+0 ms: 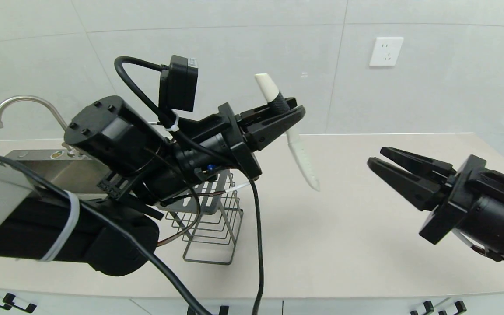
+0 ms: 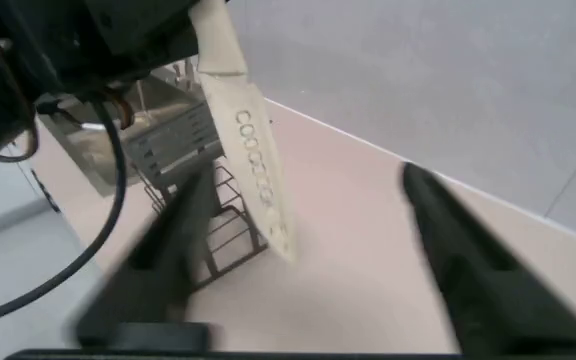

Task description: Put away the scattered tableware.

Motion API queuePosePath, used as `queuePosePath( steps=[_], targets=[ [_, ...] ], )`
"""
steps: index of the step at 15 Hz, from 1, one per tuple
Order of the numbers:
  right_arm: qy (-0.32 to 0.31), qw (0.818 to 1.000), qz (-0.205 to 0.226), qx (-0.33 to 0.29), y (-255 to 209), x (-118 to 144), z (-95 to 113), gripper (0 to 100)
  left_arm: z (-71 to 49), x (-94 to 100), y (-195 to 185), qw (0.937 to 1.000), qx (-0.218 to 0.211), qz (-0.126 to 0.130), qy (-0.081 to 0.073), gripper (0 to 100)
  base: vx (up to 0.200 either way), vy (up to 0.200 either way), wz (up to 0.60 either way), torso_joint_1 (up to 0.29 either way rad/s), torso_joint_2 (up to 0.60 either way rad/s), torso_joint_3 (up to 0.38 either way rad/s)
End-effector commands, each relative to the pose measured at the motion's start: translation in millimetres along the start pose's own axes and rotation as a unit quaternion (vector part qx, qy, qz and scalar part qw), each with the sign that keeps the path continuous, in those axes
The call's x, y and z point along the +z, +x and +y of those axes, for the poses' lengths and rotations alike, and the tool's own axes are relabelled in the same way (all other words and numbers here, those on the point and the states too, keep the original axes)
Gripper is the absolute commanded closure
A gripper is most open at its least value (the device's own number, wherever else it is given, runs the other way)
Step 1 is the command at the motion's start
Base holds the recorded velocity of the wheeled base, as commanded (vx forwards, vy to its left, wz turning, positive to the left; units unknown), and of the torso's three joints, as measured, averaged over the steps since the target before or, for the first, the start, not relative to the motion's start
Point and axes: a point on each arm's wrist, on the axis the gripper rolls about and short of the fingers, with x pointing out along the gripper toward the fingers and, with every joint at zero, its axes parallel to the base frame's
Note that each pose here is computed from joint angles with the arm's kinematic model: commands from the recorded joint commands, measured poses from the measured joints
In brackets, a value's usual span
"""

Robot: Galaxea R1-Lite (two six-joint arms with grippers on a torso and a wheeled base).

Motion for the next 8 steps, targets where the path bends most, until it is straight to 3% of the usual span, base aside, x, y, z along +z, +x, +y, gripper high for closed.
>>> queuePosePath(
  steps=[1,4,7,8],
  targets=[
    [0.036,0.998,0.003,-0.048,-34.1,-3.1,-15.4,100,-1.0,24.2,-20.8,0.9991,0.025,0.012,0.033,100,0.000,0.000,0.00,0.000,0.00,0.000],
    [0.029,0.982,0.033,-0.182,-75.7,-21.4,-54.9,100,-14.1,35.2,-34.9,0.9961,0.032,0.055,0.061,100,0.000,0.000,0.00,0.000,0.00,0.000],
    [-0.005,0.981,-0.019,-0.192,-122.8,-12.1,-36.6,100,-12.1,33.5,-40.6,0.9893,0.050,0.089,0.103,100,0.000,0.000,0.00,0.000,0.00,0.000],
    [-0.023,0.980,-0.035,-0.196,-141.8,-13.4,-29.2,100,-11.2,33.0,-40.3,0.9881,0.058,0.092,0.108,100,0.000,0.000,0.00,0.000,0.00,0.000]
  ],
)
